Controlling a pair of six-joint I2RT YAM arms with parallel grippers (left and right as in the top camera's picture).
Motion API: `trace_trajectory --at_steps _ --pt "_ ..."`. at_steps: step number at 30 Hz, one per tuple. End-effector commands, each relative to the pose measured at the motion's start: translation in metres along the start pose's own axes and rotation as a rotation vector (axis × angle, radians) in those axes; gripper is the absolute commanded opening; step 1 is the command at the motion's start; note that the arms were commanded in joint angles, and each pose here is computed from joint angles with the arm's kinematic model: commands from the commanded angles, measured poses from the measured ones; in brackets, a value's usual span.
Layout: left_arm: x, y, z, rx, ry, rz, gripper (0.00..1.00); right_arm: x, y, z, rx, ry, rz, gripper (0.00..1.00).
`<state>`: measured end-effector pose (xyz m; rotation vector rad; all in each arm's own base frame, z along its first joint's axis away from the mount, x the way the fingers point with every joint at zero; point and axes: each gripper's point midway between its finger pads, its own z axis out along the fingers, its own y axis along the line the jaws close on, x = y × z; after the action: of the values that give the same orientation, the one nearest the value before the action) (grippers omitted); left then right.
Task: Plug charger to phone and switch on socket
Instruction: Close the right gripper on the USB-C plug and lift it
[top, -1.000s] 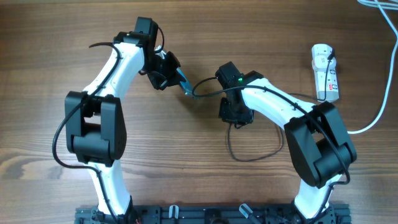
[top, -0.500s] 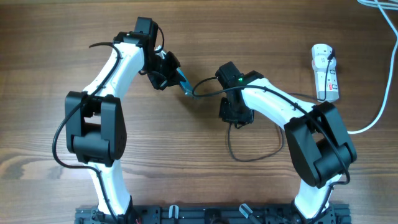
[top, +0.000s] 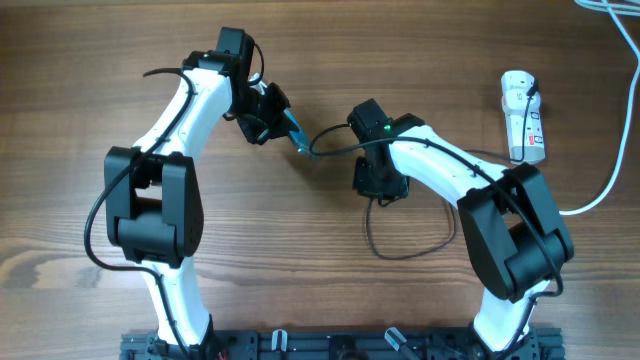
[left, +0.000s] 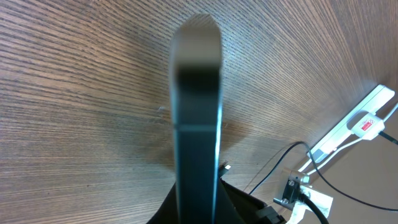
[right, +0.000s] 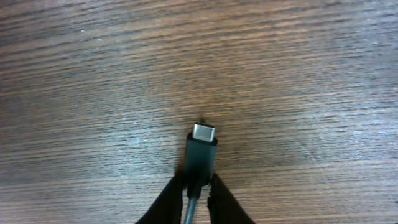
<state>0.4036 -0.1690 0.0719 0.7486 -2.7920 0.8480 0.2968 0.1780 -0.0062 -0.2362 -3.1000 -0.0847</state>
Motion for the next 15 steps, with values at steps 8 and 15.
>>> trace_trajectory --at_steps 8,15 --pt "0.003 -0.0085 -0.011 0.022 -0.017 0.041 0.04 0.017 -0.0147 0.0235 0.051 0.076 0.002 0.2" --pt "0.0031 -0.0085 -0.011 0.023 -0.017 0.041 0.04 0.0199 -0.0168 0.0232 0.059 0.088 0.003 0.2"
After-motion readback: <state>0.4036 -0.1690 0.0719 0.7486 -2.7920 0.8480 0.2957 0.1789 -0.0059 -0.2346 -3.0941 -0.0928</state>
